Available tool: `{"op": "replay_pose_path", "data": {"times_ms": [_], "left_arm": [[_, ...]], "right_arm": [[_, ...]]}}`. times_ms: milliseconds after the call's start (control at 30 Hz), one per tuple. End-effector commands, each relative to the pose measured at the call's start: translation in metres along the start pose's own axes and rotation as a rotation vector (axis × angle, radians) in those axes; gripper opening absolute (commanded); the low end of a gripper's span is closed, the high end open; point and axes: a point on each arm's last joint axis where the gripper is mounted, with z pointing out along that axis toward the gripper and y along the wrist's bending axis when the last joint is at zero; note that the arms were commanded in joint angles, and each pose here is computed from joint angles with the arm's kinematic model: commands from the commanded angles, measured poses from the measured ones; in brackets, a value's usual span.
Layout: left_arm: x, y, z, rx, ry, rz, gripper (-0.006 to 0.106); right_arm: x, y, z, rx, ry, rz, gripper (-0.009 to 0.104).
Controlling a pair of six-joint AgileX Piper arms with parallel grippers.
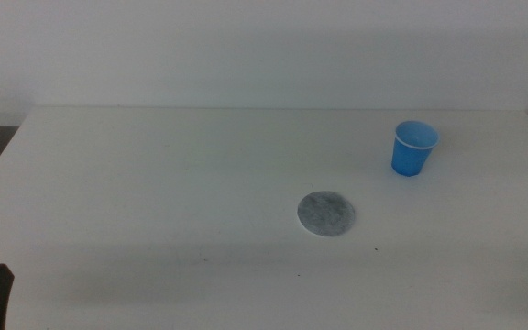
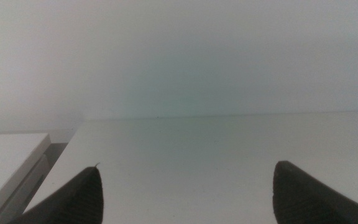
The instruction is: Place an empty cup on a cup mat.
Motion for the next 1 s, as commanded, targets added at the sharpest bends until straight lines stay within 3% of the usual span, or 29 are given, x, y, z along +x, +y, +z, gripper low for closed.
{"op": "replay_pose_path", "data": {"times_ms": [0, 267, 367, 767, 967], "left_arm": [[-0.001, 0.000, 0.000, 0.002, -0.017, -0.005, 0.094], [-0.001, 0.000, 0.000, 0.002, -0.017, -0.005, 0.094], [-0.001, 0.000, 0.000, 0.002, -0.017, -0.005, 0.094], [-0.001, 0.000, 0.000, 0.002, -0.017, -0.005, 0.094], [-0.001, 0.000, 0.000, 0.002, -0.017, -0.005, 0.094]], "right_arm": [[-0.003, 0.000, 0.000, 0.002, -0.048, 0.003, 0.091], [-0.035, 0.001, 0.003, -0.007, -0.027, 0.092, 0.091], [-0.058, 0.002, 0.010, 0.001, 0.086, 0.098, 0.091], [-0.105, 0.003, 0.064, 0.043, 0.867, 0.062, 0.091], [-0.102, 0.005, 0.092, 0.037, 0.911, 0.079, 0.091]]}}
